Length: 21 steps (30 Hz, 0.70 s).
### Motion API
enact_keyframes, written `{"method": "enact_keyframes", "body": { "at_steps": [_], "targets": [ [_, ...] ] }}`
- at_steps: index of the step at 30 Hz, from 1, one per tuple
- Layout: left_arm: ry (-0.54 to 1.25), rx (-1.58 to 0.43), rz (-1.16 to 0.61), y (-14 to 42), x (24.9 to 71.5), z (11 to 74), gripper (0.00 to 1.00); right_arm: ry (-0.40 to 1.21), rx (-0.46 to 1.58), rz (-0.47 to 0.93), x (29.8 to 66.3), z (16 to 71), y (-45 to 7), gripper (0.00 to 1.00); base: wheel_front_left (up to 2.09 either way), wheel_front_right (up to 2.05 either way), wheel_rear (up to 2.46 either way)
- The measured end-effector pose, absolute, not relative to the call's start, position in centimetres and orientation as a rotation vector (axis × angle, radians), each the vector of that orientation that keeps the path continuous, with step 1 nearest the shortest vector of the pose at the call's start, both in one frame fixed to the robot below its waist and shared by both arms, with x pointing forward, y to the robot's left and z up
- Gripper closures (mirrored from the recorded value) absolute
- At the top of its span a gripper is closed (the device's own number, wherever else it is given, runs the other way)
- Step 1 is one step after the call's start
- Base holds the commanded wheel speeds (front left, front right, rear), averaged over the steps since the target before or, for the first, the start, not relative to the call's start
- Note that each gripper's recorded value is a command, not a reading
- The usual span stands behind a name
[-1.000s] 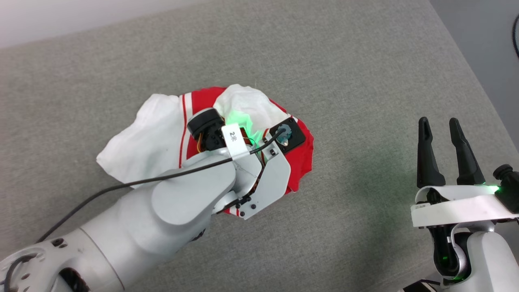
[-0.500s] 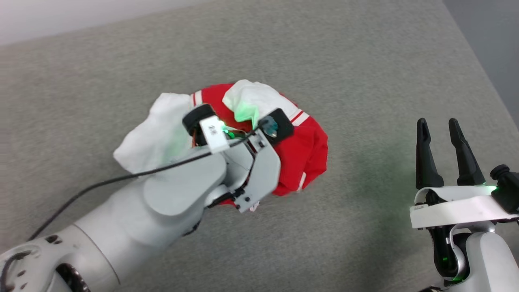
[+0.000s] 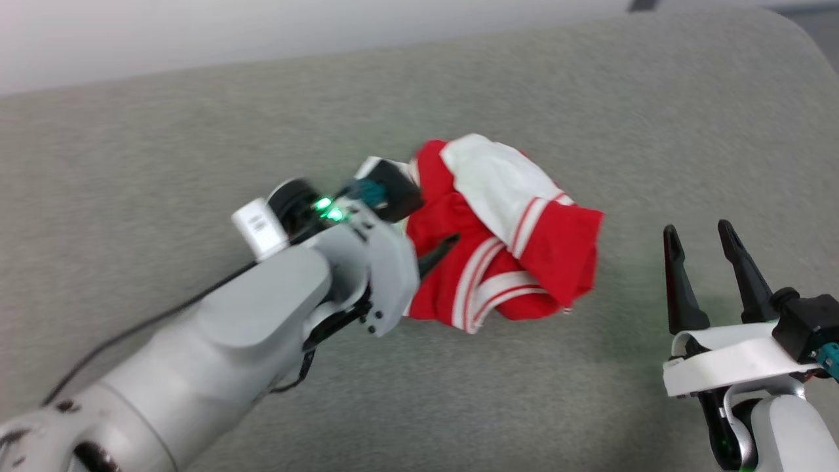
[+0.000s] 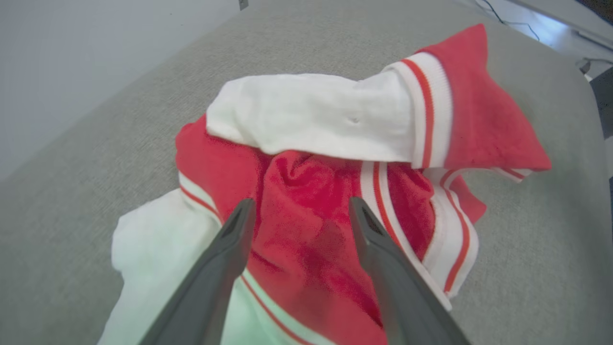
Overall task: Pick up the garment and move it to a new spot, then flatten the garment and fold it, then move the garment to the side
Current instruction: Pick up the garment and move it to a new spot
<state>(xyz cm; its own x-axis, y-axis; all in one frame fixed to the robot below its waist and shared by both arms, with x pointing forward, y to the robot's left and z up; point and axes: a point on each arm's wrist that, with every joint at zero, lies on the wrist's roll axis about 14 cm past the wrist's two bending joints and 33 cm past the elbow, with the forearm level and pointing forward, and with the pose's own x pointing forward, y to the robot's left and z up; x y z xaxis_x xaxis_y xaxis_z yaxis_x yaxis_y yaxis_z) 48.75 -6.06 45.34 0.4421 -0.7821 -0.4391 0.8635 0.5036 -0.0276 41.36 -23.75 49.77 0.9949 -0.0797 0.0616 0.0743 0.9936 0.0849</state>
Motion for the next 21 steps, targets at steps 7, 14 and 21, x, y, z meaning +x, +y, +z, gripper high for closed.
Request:
{"method": "enact_keyframes", "body": {
  "at_steps": [7, 14, 21],
  "targets": [
    [0.353, -0.054, -0.769, 0.7, 48.8, 45.7, 0.0, -0.044, 0.043, 0.017, 41.7, 49.3, -21.8, 0.0, 0.0, 0.0, 0.0],
    [0.335, -0.112, -0.501, 8.6, 46.6, 43.4, 0.0, -0.011, 0.017, 0.055, 41.3, 48.4, -21.4, 0.0, 0.0, 0.0, 0.0],
    [0.218, -0.18, -0.258, 15.3, 44.4, 45.1, 0.0, 0.007, 0.002, 0.059, 40.6, 47.9, -21.8, 0.0, 0.0, 0.0, 0.0]
  ]
}}
